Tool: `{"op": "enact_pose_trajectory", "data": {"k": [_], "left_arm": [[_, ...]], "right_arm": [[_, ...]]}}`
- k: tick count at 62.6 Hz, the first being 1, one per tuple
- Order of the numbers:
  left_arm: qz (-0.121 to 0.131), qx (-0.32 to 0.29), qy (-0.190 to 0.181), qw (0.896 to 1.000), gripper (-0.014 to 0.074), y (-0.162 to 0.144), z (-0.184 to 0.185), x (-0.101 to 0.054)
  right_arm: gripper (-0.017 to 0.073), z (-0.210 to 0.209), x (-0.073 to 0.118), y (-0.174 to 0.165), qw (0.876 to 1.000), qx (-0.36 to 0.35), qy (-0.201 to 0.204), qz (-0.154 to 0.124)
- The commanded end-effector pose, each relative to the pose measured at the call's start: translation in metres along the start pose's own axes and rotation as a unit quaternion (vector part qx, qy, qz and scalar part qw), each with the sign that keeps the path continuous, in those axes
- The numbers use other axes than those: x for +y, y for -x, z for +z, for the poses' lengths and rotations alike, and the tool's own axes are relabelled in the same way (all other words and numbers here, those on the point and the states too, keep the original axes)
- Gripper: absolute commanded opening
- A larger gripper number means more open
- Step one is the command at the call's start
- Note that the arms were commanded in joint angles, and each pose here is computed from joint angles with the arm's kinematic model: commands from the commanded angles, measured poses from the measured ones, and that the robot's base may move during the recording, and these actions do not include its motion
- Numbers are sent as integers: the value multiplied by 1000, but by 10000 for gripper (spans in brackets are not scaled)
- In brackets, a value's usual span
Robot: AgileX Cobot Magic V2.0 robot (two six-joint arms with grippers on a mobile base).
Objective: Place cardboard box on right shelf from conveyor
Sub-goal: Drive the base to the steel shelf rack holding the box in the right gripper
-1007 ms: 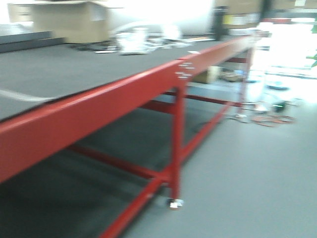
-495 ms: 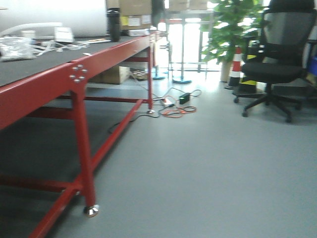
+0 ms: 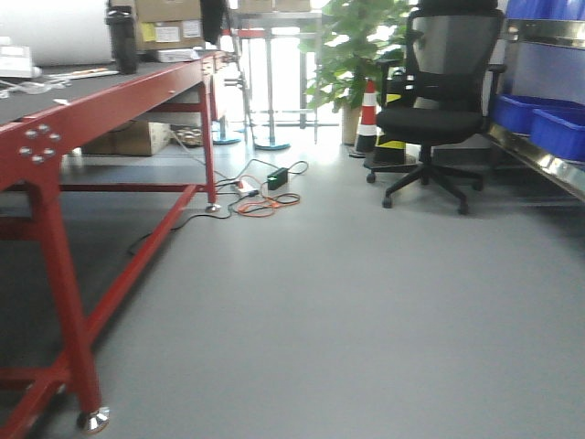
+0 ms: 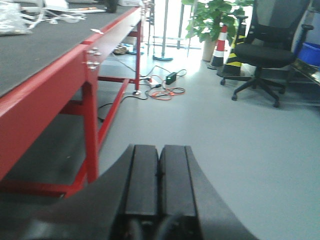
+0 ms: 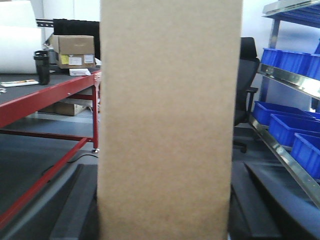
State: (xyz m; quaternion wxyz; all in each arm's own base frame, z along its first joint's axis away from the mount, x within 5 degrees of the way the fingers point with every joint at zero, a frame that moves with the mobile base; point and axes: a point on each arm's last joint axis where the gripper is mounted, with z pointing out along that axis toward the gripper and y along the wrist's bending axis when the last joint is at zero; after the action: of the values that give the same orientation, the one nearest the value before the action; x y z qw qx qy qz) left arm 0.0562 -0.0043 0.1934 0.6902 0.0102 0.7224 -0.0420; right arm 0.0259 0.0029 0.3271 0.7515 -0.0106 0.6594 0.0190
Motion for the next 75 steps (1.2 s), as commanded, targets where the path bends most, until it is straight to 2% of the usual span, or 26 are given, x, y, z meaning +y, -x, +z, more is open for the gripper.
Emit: {"op": "enact_pose_trajectory", "data": {"k": [1, 75], "left_arm": [[-2, -42, -1, 999, -116, 5, 0, 0], [-2, -42, -1, 999, -116, 5, 0, 0]], "right_arm": [[54, 1, -1, 17, 998, -55, -4, -5], [54, 1, -1, 17, 998, -55, -4, -5]]}}
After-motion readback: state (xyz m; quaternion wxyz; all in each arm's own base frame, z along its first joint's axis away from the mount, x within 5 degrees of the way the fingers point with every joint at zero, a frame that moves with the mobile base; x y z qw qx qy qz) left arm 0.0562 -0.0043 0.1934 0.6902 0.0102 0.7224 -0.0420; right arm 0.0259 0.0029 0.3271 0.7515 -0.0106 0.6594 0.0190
